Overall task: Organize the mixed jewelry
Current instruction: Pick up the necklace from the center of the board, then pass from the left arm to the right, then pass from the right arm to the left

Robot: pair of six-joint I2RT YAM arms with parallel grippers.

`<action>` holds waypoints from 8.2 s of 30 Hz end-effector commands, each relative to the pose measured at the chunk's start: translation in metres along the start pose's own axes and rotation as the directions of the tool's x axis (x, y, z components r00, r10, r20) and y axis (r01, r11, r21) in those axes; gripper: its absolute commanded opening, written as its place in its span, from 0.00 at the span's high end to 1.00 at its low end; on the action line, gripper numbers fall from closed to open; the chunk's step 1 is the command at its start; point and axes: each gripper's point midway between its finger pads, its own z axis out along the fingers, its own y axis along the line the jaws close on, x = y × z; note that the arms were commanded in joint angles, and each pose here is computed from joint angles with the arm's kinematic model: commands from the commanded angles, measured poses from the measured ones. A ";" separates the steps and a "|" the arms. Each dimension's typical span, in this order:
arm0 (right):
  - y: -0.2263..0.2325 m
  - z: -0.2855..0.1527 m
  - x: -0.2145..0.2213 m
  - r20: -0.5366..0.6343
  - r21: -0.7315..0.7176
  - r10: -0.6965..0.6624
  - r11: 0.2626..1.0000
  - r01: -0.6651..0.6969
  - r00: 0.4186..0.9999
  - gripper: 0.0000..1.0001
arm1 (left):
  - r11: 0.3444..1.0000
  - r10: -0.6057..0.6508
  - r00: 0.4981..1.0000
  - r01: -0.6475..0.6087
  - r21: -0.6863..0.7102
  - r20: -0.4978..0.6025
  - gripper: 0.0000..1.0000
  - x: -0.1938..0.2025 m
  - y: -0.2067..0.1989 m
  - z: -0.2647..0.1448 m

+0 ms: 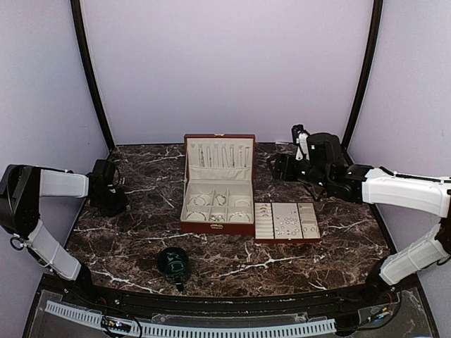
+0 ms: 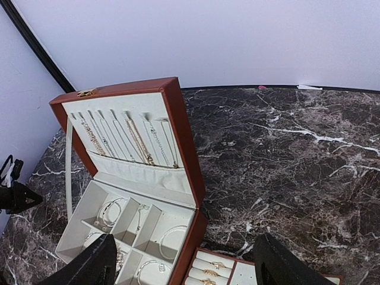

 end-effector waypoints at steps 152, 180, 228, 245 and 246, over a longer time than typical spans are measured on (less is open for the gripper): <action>0.230 0.005 0.052 0.038 -0.682 -0.330 0.682 0.266 0.943 0.86 | 0.148 0.573 0.777 -0.412 0.899 0.262 1.00 0.126 -0.280 -0.267; 0.193 0.005 0.016 0.096 -0.481 -0.263 0.832 0.276 0.960 1.00 | 0.240 0.518 0.785 -0.514 0.823 0.340 0.65 0.108 -0.270 -0.252; 0.185 -0.030 -0.020 0.074 -0.554 -0.141 0.817 0.158 0.987 1.00 | -0.027 0.329 0.710 -0.652 0.758 0.623 0.85 0.109 -0.343 -0.277; 0.185 -0.030 -0.022 0.075 -0.558 -0.128 0.817 0.148 0.989 1.00 | -0.014 0.332 0.725 -0.636 0.771 0.604 0.93 0.111 -0.348 -0.267; 0.185 -0.030 -0.023 0.075 -0.558 -0.126 0.817 0.147 0.989 1.00 | -0.015 0.334 0.725 -0.635 0.772 0.602 0.93 0.111 -0.348 -0.266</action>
